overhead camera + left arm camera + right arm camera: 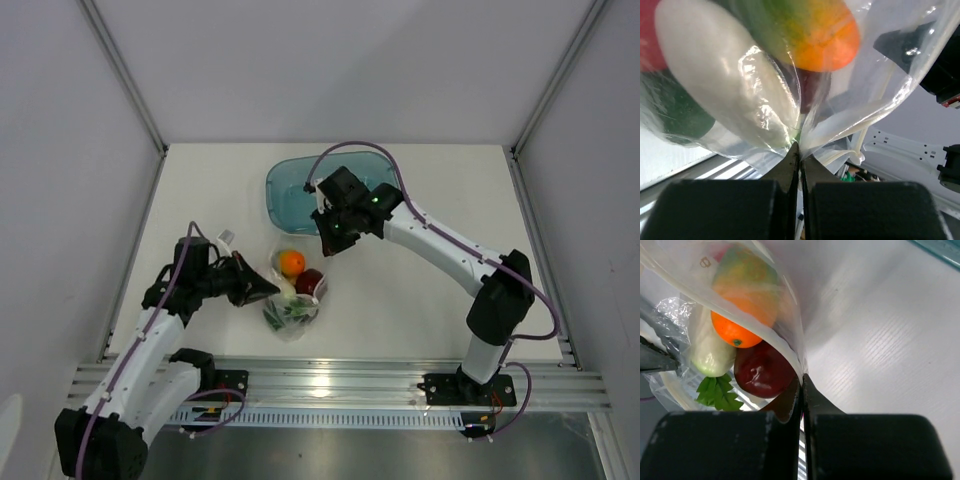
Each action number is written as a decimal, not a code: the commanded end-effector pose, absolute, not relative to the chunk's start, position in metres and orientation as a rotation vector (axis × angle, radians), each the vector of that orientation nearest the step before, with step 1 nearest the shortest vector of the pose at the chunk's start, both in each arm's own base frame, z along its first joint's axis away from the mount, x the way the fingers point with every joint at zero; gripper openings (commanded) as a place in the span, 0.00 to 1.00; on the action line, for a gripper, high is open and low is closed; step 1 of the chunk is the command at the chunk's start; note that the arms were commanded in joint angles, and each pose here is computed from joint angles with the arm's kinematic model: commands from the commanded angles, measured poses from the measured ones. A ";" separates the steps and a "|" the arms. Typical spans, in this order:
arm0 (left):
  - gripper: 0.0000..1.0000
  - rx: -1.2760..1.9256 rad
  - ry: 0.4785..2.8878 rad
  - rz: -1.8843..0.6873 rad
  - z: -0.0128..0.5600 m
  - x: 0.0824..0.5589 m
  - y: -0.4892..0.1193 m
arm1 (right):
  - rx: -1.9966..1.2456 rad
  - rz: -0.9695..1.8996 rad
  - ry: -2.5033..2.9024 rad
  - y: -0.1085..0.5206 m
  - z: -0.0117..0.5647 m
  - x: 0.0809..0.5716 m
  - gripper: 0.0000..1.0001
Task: Place the food in the zip-top bag and seal the zipper
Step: Adjust the zipper food storage bag at the center of the board.
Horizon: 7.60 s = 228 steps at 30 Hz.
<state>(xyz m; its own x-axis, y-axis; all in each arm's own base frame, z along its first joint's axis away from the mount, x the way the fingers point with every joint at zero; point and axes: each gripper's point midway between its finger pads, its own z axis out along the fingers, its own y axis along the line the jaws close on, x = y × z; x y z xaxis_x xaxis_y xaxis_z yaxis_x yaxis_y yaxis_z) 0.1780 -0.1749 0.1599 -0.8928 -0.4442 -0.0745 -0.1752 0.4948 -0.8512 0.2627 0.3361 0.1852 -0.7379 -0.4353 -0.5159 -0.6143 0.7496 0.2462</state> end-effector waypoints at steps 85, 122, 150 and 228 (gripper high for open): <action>0.23 0.128 2.202 -1.129 0.218 0.194 -0.177 | -0.768 0.574 2.590 0.385 0.219 0.257 0.00; 0.01 -0.145 2.192 -0.634 0.246 0.252 -0.113 | -0.916 0.291 2.300 0.353 0.260 0.279 0.00; 0.01 -0.241 2.232 -0.846 0.227 0.239 -0.136 | -0.917 0.609 2.278 0.313 0.276 0.211 0.97; 0.99 1.201 1.059 -1.015 0.357 0.171 -0.257 | -1.200 1.031 2.303 0.317 0.316 0.155 0.00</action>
<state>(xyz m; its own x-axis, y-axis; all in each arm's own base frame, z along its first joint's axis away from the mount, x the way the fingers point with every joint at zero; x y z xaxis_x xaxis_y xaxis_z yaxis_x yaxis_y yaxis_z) 0.1762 -0.2513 0.3480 0.0456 -0.0097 -0.9989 0.9900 0.1338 0.0439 0.1637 0.3219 0.2917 -0.5931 -0.5908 -0.5469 -0.8047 0.4132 0.4263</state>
